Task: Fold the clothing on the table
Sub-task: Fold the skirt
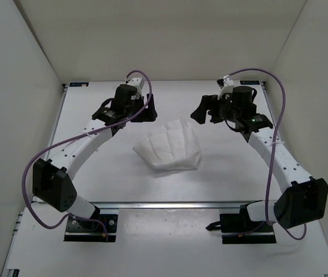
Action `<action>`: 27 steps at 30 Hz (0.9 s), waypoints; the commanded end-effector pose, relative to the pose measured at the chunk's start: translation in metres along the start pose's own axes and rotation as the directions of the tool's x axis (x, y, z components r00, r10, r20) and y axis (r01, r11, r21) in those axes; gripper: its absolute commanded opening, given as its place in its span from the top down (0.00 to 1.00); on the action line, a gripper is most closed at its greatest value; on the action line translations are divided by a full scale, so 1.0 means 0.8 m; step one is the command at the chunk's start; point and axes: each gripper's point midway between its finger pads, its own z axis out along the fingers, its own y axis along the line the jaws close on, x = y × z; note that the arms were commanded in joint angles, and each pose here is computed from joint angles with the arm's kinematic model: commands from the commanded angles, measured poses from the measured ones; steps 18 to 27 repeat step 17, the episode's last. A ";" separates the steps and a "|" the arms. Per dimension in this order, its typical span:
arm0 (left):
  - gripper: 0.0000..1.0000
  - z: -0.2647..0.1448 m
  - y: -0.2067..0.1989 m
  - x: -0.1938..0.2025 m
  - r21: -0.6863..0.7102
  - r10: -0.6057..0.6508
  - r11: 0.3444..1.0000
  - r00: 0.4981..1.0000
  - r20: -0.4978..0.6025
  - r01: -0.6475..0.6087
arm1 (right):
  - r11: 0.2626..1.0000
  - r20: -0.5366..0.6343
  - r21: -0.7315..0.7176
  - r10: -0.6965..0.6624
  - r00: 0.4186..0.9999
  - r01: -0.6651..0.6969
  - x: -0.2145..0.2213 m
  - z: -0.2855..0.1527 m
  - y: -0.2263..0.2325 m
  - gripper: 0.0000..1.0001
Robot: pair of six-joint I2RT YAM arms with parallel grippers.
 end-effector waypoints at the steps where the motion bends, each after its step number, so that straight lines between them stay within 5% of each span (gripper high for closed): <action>1: 0.09 -0.047 0.067 0.006 -0.288 0.135 0.944 0.985 -0.107 -0.160 | 0.955 -0.134 0.290 0.107 0.985 -0.065 0.043 -0.032 -0.078 0.04; 6: 0.01 -0.097 0.111 0.018 -0.352 0.130 0.922 0.985 -0.111 -0.161 | 0.888 -0.173 0.419 0.284 0.943 -0.190 0.090 -0.068 -0.140 0.00; 10: 0.01 -0.119 0.128 0.035 -0.323 0.110 0.938 0.992 -0.058 -0.123 | 0.859 -0.124 0.496 0.219 0.968 -0.130 0.098 -0.096 -0.151 0.01; 16: 0.02 -0.119 0.140 0.079 -0.328 0.117 0.928 0.972 -0.202 -0.180 | 0.880 -0.098 0.450 0.221 0.970 -0.155 0.102 -0.095 -0.136 0.01; 27: 0.01 -0.118 0.139 0.082 -0.329 0.117 0.927 0.971 -0.210 -0.183 | 0.875 -0.115 0.459 0.230 0.966 -0.154 0.109 -0.091 -0.138 0.00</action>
